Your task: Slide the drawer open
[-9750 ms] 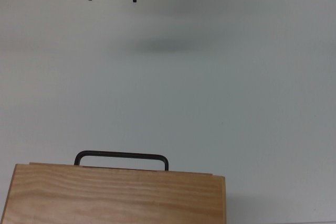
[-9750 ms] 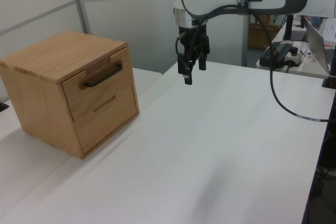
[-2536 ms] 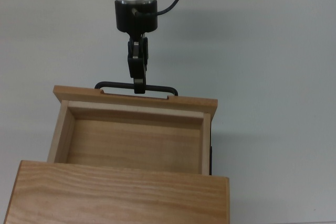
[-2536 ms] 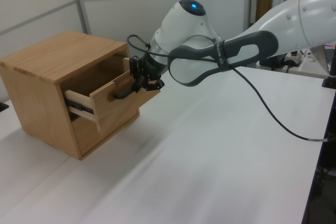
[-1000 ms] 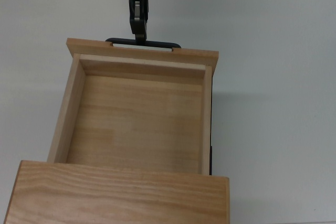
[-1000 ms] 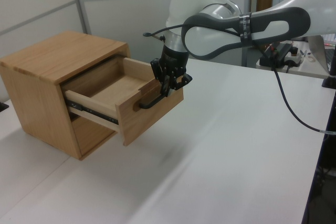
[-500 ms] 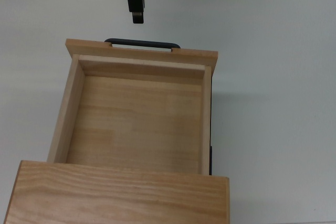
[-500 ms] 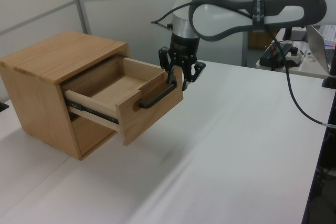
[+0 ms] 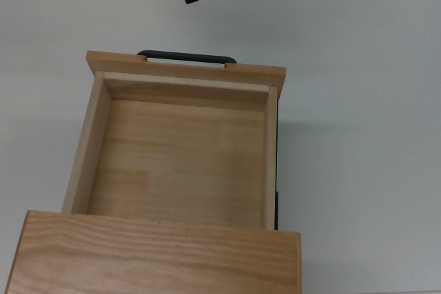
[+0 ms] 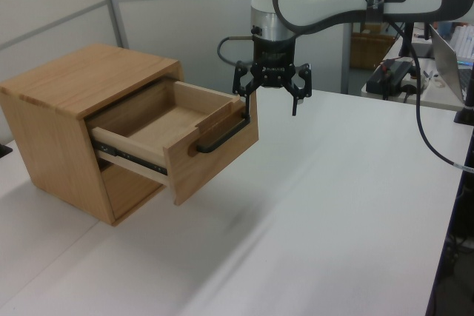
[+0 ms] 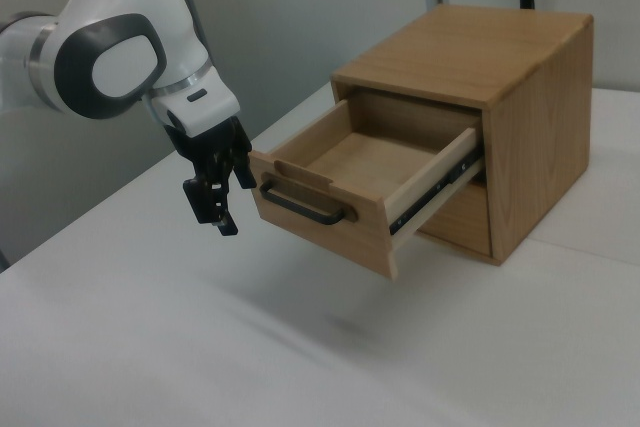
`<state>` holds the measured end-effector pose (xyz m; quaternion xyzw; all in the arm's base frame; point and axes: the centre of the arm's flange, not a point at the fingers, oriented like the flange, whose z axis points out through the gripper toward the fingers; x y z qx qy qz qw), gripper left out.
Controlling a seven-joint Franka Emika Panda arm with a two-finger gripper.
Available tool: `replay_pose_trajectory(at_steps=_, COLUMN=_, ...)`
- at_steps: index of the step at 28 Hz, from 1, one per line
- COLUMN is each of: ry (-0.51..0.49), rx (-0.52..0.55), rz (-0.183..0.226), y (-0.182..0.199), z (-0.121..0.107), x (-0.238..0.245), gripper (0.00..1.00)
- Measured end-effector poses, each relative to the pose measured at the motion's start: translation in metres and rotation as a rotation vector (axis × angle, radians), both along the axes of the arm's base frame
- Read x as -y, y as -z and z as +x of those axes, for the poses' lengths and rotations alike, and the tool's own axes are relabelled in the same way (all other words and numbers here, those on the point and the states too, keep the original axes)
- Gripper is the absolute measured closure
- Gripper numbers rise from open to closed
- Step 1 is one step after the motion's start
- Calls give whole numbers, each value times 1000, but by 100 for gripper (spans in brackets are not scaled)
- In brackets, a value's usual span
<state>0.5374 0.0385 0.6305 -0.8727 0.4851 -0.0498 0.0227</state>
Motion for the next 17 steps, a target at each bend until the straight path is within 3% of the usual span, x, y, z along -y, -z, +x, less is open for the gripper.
replay_pose_trajectory(at_steps=17, ry=-677, rx=-23, rz=-70, y=7, z=3, x=0, gripper=0)
